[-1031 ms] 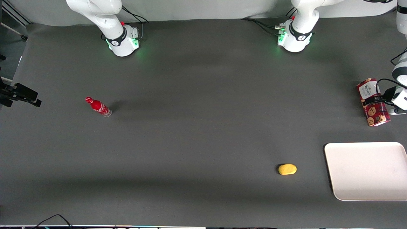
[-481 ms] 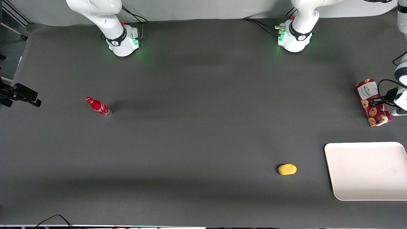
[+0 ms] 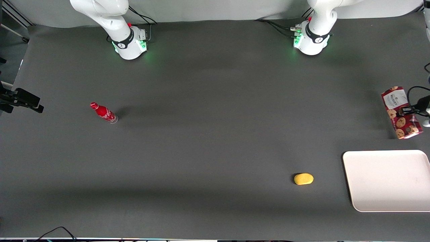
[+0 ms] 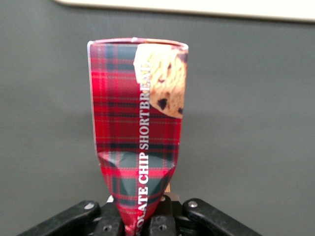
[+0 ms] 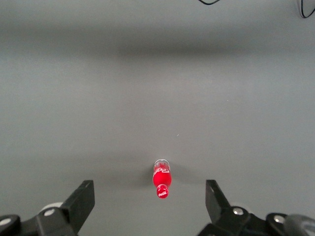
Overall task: Place red cookie box on tray
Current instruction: 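Lift the red cookie box with the left gripper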
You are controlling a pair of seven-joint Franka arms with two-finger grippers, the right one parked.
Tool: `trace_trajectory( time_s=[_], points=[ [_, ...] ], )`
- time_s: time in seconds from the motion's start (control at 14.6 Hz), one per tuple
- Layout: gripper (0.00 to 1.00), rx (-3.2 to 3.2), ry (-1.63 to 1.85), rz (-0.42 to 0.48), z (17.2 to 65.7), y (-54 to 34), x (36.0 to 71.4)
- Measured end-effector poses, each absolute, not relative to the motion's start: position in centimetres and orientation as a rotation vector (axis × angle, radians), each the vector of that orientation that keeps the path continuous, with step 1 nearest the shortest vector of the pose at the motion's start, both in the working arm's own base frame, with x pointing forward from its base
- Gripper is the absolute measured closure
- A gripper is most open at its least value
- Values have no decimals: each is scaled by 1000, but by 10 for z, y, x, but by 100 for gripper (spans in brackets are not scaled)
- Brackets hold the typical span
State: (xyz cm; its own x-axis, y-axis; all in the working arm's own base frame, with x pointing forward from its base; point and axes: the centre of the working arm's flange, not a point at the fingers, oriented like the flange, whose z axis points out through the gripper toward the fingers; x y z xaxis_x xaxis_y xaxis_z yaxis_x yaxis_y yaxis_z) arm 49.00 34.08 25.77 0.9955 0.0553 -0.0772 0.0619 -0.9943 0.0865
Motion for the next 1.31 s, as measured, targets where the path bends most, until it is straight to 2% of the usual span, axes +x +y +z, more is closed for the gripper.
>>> trace_trajectory(
  time_s=[0.14,0.34,0.55,0.76,1.1,1.31],
  points=[
    [88,3081,77,-118,309,336,521],
    [88,3105,47,-78,391,329,562],
    [88,3127,32,-52,433,327,585],
    [88,3146,50,-46,437,345,615],
    [88,3165,15,81,402,363,670],
    [88,3161,25,200,361,370,692]
  ],
)
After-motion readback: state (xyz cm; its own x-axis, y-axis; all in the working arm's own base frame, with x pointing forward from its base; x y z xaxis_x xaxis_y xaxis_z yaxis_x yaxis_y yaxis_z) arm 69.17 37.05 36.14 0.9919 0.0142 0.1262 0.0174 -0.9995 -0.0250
